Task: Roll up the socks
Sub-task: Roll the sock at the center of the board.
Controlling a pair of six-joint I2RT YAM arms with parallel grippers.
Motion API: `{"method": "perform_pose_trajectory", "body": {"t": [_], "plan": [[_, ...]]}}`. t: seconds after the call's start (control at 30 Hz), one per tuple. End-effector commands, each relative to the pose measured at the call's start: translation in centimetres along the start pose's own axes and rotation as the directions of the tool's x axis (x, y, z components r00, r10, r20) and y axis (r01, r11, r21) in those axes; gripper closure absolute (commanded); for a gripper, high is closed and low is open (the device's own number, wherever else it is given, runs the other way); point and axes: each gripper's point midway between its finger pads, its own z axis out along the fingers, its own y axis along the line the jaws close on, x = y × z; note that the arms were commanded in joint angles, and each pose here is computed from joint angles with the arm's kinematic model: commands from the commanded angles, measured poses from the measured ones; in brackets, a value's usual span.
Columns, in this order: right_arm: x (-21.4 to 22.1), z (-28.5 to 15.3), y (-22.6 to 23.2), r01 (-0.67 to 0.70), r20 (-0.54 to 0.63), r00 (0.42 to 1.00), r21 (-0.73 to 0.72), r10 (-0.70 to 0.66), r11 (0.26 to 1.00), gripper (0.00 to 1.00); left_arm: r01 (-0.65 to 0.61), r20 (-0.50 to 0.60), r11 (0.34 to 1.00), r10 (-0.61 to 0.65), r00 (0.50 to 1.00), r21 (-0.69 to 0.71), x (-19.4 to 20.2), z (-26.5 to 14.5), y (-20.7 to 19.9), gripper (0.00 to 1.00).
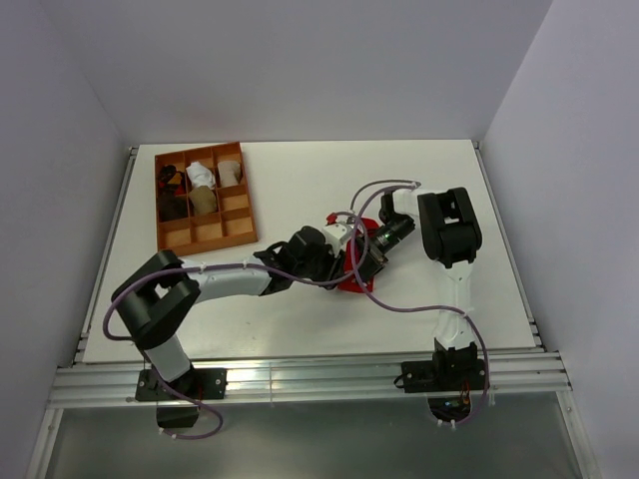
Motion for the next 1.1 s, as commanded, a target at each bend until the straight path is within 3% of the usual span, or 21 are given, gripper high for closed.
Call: {"method": "perform_pose_trajectory", "body": {"t": [0.0,0.37,1.07], "plan": [[-0.5,0.0,0.0,-0.058,0.016,0.998,0.028,0.058,0.998,0.71,-0.036,0.072,0.992,0.027,0.997,0.124,-2.4,1.0,-2.4,0.58],[-0.1,0.0,-2.1,-0.116,0.024,0.993,0.100,0.114,0.988,0.71,-0.026,0.034,0.988,0.021,0.999,0.155,-1.0,2.5,-2.1,0.52],[-0.1,-0.2,-2.9,-0.131,0.021,0.991,0.150,0.129,0.980,0.72,-0.075,-0.056,0.993,0.080,0.995,0.090,1.9,4.3,-0.1,0.53]]}}
